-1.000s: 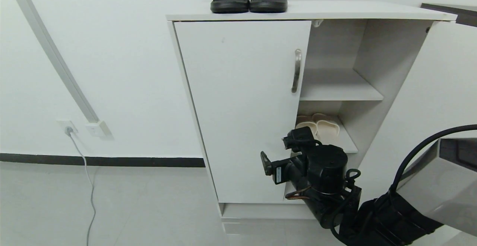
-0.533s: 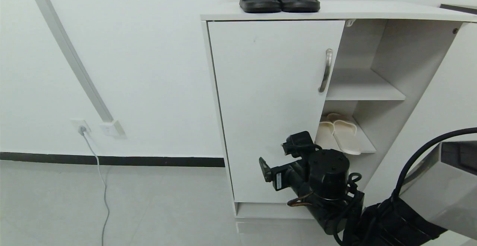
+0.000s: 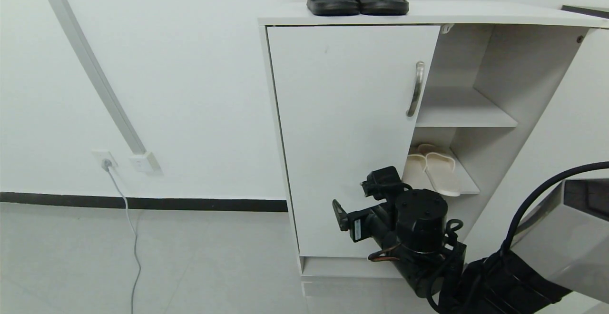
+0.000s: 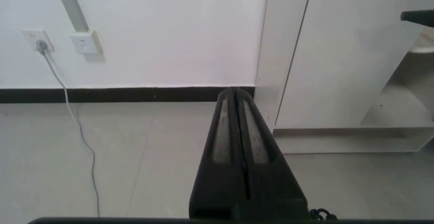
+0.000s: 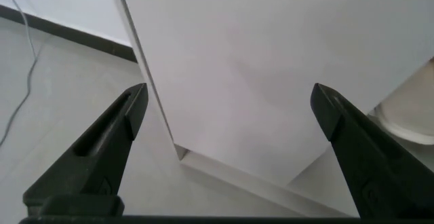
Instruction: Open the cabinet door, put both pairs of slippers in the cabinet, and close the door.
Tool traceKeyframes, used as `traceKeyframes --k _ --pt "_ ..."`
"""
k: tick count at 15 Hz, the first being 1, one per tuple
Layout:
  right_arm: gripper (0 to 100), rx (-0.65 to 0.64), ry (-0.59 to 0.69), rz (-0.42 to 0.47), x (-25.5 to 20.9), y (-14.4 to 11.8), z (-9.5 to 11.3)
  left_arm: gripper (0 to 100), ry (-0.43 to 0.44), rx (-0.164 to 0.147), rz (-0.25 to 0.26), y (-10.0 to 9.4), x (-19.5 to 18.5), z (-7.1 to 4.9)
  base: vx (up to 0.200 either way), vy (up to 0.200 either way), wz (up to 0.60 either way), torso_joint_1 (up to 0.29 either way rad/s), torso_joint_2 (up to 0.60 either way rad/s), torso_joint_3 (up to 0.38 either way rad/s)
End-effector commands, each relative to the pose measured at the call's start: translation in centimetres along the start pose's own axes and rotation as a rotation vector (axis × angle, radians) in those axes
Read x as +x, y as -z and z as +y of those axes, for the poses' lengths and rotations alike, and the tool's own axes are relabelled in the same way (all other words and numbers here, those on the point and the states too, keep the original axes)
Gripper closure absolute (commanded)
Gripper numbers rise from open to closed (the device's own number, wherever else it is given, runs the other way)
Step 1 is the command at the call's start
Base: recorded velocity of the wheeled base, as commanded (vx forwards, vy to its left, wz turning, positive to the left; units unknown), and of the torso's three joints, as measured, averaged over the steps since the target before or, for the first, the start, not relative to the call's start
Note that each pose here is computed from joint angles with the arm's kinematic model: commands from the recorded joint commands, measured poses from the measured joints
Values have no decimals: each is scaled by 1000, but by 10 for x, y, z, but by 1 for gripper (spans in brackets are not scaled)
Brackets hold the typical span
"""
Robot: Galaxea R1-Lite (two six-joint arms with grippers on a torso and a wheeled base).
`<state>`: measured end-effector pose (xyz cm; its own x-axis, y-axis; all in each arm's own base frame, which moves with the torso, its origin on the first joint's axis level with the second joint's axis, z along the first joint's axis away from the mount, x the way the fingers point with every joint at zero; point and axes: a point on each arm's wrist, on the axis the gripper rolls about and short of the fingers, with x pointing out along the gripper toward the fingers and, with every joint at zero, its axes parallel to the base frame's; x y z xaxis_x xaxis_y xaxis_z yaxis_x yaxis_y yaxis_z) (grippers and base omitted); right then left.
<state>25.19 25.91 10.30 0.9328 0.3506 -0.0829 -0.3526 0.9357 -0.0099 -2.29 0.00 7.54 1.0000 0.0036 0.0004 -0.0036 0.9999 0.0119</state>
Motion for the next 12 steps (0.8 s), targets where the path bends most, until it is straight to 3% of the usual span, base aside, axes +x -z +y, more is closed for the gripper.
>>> traceKeyframes --k 1,7,12 --pt "0 -2 -1 2 0 1 0 100 -1 0 0 0 0 0 0 0 0 0 0 0" --pt "0 -6 -1 6 0 2 1 100 -1 0 2 0 0 0 0 0 0 0 0 0" --pt "0 -4 -2 5 -1 1 1 100 -1 2 2 0 0 0 0 0 0 20 -294 -327"
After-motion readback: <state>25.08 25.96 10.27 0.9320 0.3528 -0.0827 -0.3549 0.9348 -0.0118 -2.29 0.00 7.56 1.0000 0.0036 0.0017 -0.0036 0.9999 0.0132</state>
